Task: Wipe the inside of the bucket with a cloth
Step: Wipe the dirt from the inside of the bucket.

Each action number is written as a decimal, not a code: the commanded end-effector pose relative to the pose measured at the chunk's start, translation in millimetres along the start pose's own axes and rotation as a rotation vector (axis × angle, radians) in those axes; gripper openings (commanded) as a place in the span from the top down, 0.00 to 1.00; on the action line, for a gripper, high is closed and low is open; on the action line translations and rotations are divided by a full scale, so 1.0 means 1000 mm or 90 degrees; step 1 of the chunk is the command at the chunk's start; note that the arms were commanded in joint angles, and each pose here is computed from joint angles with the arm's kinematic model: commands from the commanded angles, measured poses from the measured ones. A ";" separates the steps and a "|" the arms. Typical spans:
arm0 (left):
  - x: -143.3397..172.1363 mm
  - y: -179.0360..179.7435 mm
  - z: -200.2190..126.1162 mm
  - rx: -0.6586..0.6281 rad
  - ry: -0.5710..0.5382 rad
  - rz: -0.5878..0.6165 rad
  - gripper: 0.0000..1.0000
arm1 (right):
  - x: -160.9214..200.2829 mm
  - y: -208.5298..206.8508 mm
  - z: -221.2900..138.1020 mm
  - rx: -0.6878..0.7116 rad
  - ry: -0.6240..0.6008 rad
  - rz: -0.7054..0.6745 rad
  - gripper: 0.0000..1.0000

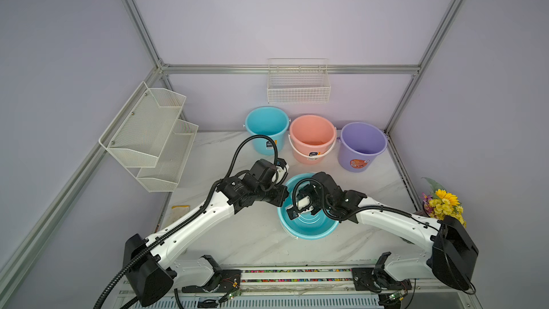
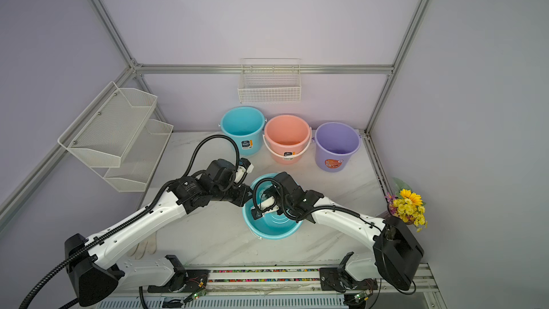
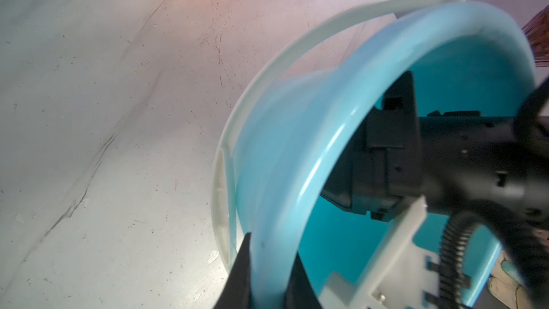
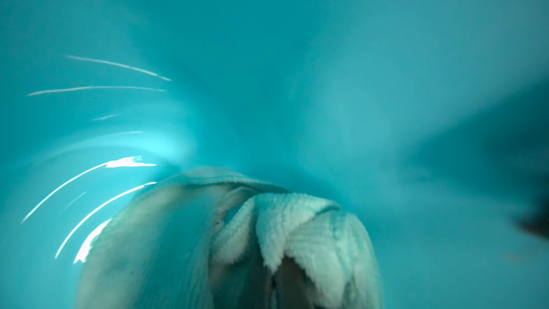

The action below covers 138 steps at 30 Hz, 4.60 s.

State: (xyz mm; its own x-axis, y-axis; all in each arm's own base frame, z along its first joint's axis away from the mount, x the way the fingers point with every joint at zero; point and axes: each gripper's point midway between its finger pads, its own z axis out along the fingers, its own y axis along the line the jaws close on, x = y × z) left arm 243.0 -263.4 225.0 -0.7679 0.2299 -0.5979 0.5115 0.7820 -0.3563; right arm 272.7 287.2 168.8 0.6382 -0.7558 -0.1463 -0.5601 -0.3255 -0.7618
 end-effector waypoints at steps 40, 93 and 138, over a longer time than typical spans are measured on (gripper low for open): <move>-0.021 -0.016 -0.014 0.035 -0.056 0.010 1.00 | 0.009 0.022 -0.134 -0.214 0.288 0.100 1.00; -0.023 -0.020 -0.019 0.046 -0.057 0.011 1.00 | -0.009 -0.084 -0.038 0.016 0.111 -0.019 1.00; -0.028 -0.017 -0.024 0.030 -0.065 0.013 1.00 | -0.081 0.048 -0.101 -0.356 -0.092 0.276 1.00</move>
State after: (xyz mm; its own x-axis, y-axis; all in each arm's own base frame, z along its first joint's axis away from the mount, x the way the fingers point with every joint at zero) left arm 241.4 -258.7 218.0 -0.7800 0.2417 -0.5772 0.4979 0.7985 -0.3385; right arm 153.1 243.7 204.0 0.3494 -0.8751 -0.3349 -0.9313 -0.2850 -0.2268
